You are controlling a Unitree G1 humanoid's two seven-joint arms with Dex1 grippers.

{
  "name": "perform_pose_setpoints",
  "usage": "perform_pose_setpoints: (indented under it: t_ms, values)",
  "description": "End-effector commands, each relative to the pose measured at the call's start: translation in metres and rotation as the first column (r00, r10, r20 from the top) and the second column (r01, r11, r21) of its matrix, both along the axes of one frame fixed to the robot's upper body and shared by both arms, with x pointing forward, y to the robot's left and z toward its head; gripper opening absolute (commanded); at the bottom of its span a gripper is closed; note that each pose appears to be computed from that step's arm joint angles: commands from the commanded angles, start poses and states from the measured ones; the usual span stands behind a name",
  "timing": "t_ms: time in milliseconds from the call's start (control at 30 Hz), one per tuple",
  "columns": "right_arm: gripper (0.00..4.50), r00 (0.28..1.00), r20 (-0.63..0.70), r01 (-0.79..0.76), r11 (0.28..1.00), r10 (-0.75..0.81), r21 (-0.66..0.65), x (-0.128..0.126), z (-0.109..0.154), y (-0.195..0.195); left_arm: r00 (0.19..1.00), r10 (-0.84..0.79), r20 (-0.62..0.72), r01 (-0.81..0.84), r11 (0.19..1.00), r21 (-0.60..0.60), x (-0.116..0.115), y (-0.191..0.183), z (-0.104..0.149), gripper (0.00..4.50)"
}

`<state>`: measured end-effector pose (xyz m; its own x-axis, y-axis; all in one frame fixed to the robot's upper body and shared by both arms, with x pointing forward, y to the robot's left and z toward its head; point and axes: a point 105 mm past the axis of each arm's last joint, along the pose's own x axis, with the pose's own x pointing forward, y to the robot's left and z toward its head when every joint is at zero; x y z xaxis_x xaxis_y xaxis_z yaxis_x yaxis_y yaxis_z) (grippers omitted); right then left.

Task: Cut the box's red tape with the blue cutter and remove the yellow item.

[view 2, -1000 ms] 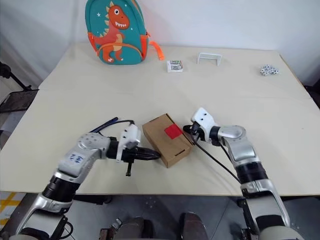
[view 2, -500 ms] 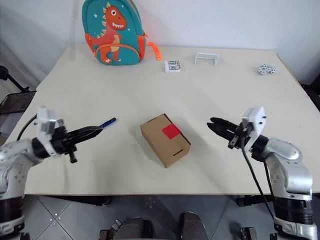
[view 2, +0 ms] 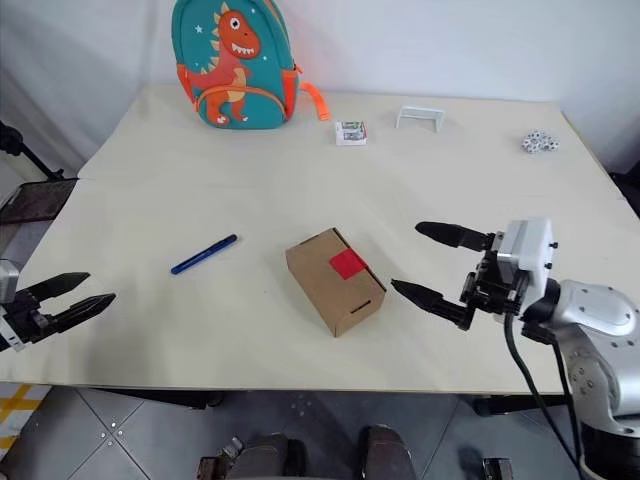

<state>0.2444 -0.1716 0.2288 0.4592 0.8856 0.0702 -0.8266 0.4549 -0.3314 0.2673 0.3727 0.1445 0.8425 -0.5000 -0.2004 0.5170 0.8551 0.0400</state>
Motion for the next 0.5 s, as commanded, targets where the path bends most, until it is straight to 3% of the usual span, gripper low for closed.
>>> perform_pose_setpoints:
  t_ms: [33, 200, 500]
  values:
    - [4.50, 0.999, 0.040, 0.000, 1.000, 0.001, -0.004, -0.011, 0.012, -0.004, 0.999, -0.037, 0.016, 0.037, 0.999, 0.021, 0.002, 0.001, 0.013, 4.48]
    - [4.50, 0.996, 0.061, -0.060, 0.998, 0.060, -0.003, -0.027, 0.008, 0.010, 0.969, -0.248, 0.017, 0.247, 0.967, 0.056, 0.036, -0.053, 0.023, 4.48]
    - [4.50, 0.997, 0.039, -0.072, 0.997, 0.073, -0.024, -0.027, -0.003, 0.020, 0.963, -0.253, -0.093, 0.268, 0.932, 0.244, 0.084, -0.098, 0.012, 4.48]
